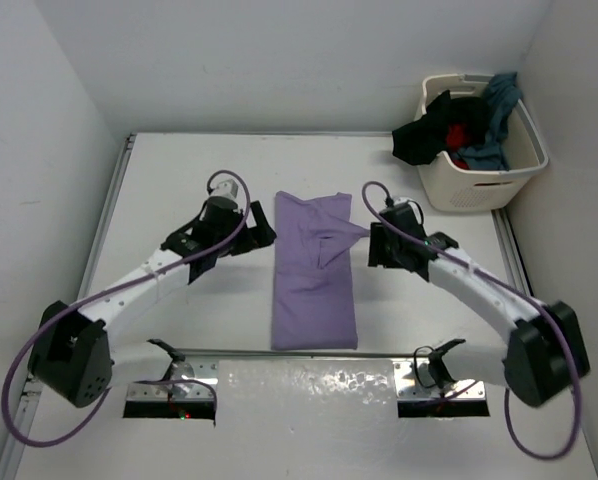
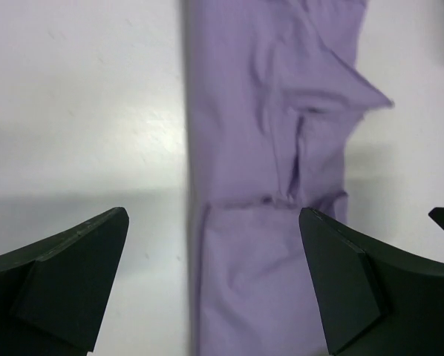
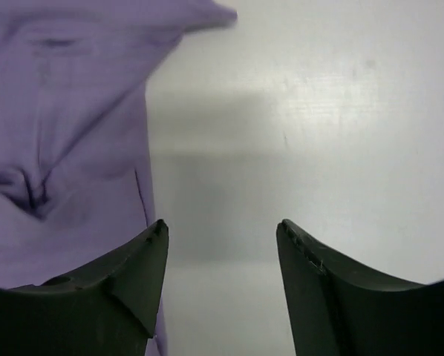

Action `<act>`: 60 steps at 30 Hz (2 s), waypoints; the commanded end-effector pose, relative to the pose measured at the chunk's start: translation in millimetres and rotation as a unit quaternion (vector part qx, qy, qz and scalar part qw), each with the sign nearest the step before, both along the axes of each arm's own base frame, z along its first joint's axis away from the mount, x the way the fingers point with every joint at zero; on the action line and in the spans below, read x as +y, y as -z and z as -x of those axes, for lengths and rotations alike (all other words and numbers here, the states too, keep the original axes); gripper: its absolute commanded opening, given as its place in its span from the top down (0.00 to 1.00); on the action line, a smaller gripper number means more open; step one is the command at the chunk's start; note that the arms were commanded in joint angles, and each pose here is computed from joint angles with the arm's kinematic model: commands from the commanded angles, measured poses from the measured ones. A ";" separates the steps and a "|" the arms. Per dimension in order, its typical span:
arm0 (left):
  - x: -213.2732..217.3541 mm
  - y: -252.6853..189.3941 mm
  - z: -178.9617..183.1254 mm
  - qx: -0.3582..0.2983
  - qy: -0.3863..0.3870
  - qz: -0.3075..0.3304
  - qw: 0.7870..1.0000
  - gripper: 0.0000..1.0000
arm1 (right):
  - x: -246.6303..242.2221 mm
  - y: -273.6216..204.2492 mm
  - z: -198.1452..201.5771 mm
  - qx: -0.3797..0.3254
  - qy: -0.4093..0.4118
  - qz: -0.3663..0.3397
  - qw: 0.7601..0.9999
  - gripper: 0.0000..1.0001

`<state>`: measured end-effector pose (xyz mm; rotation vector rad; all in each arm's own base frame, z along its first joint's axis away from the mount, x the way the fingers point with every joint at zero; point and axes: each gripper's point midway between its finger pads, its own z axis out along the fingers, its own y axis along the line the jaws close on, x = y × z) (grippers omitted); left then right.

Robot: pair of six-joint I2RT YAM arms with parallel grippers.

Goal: Fold and stack the t-shirts
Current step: Grab one side of the 2/3 rectangular tshirt with both arms

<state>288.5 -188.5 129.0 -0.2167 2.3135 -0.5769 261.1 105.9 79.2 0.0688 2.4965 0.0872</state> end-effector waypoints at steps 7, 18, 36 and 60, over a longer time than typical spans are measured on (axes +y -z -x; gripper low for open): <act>5.4 -23.1 -52.2 -0.066 0.012 -0.038 0.997 0.00 | 8.5 27.0 -100.0 0.029 -0.199 0.065 0.977 0.33; 15.2 -6.7 -57.6 -0.050 0.010 -0.054 0.997 0.00 | 21.8 64.1 -142.0 0.080 -0.299 0.082 0.947 0.51; 3.2 6.4 -56.7 -0.032 0.039 -0.039 0.998 0.00 | 76.2 14.8 -135.1 0.138 -0.225 -0.093 0.960 0.94; -9.4 19.4 -57.4 -0.012 0.063 -0.024 0.998 0.00 | 131.8 53.3 -165.0 0.134 -0.173 -0.159 0.963 0.39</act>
